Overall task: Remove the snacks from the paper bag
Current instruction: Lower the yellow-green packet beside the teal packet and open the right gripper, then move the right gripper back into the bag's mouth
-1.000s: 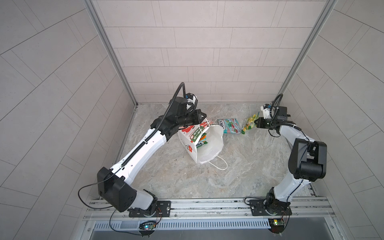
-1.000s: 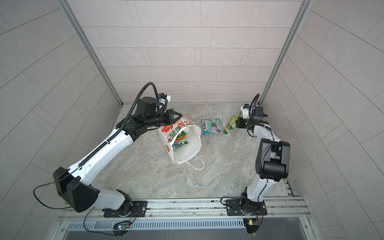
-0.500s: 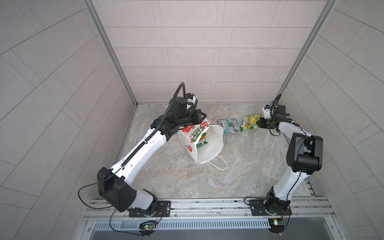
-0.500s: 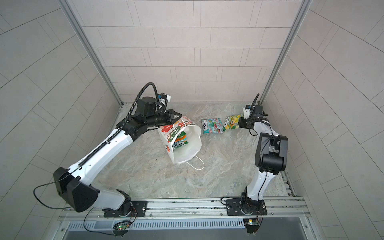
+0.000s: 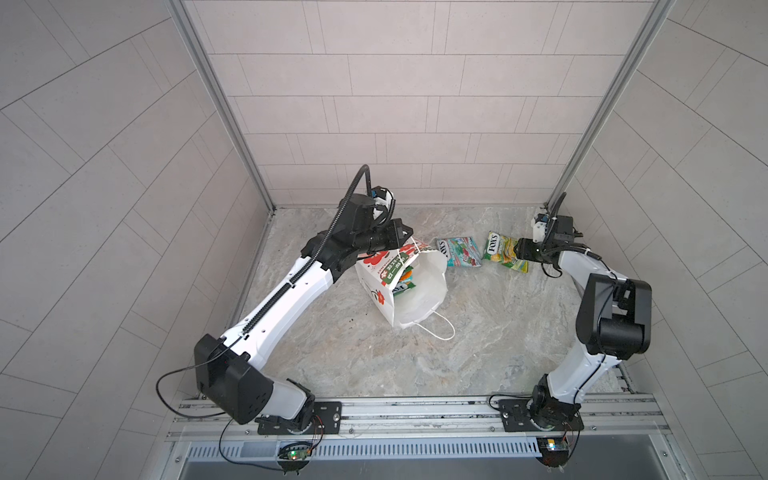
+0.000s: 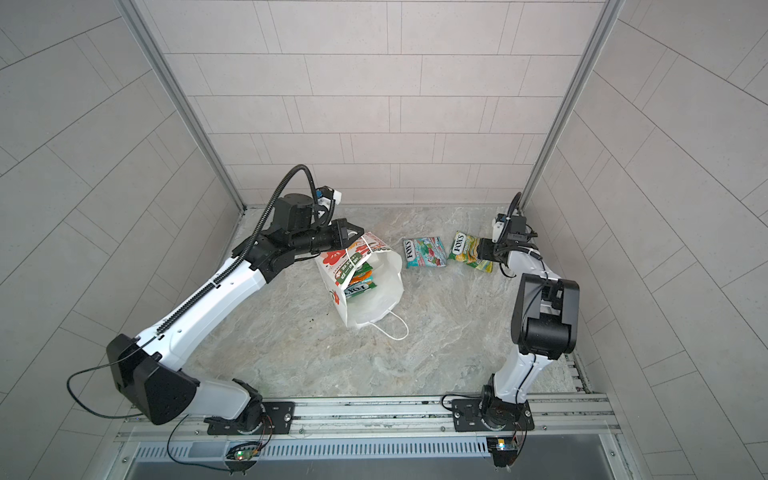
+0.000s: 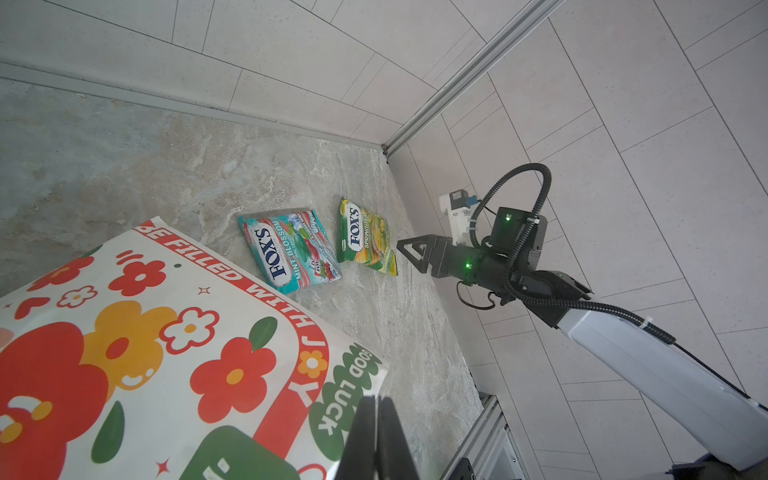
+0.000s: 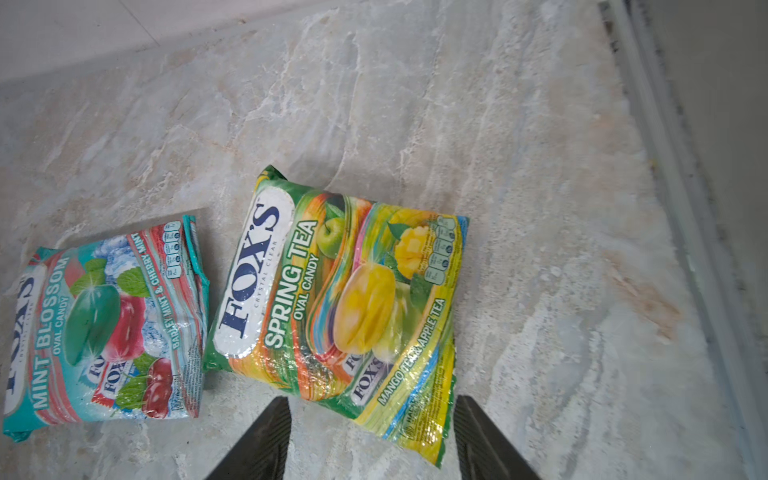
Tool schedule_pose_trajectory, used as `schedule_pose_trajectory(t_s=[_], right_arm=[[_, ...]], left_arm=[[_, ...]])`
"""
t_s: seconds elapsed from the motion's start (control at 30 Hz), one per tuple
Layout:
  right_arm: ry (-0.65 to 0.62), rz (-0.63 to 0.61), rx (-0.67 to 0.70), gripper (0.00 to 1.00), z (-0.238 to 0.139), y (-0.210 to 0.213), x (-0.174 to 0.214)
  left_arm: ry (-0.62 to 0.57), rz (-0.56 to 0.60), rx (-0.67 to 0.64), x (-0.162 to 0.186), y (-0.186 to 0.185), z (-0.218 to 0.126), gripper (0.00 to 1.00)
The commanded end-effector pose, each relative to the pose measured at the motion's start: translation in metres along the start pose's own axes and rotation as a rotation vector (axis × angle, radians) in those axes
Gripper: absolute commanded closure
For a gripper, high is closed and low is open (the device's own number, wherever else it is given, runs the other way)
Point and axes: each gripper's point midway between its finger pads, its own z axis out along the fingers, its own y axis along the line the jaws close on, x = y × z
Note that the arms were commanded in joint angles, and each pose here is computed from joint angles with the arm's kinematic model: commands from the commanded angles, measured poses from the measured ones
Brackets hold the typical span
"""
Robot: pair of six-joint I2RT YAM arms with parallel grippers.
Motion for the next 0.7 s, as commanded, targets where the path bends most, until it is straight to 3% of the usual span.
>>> schedule_pose_trajectory(t_s=[0.0,0.37,0.67], right_arm=[[-0.119,0.015,0.094,0.34,-0.025,-0.011,-0.026],[-0.174,0.107,-0.133,0.34,-0.078,0.056,-0.015],[-0.170,-0.036,-0.383,0.35,-0.146,0.155,0.033]], left_arm=[[-0.024,0.031,0.034,-0.007,-0.014,-0.007,1.00],[-0.027,0.034,0.045,-0.008,-0.018,-0.007,1.00],[-0.049,0.047,0.041,-0.013,-0.020,-0.010,1.00]])
